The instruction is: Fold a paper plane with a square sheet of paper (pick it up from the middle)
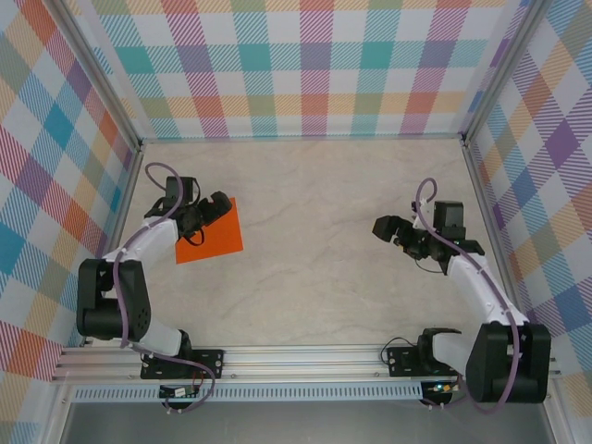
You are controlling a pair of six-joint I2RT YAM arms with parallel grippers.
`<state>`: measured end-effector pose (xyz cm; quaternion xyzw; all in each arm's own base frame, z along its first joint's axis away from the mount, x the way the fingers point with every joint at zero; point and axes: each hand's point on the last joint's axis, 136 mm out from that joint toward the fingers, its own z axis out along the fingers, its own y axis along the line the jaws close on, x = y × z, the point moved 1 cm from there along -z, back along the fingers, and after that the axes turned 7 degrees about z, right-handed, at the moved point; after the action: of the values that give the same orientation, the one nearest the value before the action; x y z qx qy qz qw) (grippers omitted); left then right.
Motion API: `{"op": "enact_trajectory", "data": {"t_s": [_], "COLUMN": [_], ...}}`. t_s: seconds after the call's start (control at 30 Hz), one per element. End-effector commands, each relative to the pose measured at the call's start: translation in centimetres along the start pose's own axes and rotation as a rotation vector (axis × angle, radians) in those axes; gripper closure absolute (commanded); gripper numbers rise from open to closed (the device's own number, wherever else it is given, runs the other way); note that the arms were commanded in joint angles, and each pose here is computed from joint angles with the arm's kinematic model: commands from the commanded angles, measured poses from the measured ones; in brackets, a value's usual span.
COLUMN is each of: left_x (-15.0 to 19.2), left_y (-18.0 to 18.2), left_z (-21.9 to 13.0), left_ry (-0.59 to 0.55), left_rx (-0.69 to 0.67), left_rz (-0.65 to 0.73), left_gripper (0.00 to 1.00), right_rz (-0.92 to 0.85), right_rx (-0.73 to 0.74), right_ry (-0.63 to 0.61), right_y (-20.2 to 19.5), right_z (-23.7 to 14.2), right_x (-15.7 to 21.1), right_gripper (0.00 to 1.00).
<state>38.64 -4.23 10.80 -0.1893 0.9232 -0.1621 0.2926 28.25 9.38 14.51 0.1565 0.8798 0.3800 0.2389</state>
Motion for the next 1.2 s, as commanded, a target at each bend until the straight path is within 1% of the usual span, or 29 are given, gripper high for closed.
{"op": "enact_trajectory", "data": {"t_s": [0.0,0.1,0.27,0.37,0.5,0.6,0.7,0.83,0.97,1.1,1.17], "left_x": [0.4,1.3,2.1,3.3,5.7,8.0,9.8,12.2,14.3,16.6,17.2], "left_y": [-0.4,0.0,-0.3,0.3,0.7,0.9,0.7,-0.8,-2.6,-5.3,-7.2], "left_z": [1.2,2.8,4.8,5.5,5.7,5.8,5.8,5.2,4.9,4.4,4.0], "left_ry": [0.073,0.157,0.229,0.274,0.319,0.36,0.365,0.361,0.358,0.345,0.34], "left_rx": [0.029,0.011,0.031,0.01,0.009,0.018,0.037,0.086,0.099,0.135,0.167], "left_rz": [-0.037,-0.058,-0.102,-0.131,-0.149,-0.171,-0.191,-0.232,-0.228,-0.218,-0.212], "left_gripper": [0.0,0.0,0.0,0.0,0.0,0.0,0.0,0.0,0.0,0.0,0.0], "right_rz": [0.054,0.08,0.105,0.119,0.141,0.147,0.162,0.159,0.121,0.07,0.055], "right_rx": [-0.046,-0.065,-0.059,-0.065,-0.052,-0.04,-0.018,-0.006,0.036,0.094,0.15], "right_ry": [0.061,0.097,0.141,0.173,0.207,0.222,0.235,0.273,0.336,0.38,0.367], "right_y": [0.3,0.5,0.3,0.5,0.4,0.1,-0.3,-0.1,0.8,2.2,2.3], "right_z": [-0.2,-0.2,-0.1,0.0,0.4,0.8,1.4,2.7,5.0,7.6,8.4], "right_x": [2.1,2.9,3.9,4.4,5.2,5.6,6.0,6.3,7.1,7.8,7.8], "right_gripper": [0.0,0.0,0.0,0.0,0.0,0.0,0.0,0.0,0.0,0.0,0.0]}}
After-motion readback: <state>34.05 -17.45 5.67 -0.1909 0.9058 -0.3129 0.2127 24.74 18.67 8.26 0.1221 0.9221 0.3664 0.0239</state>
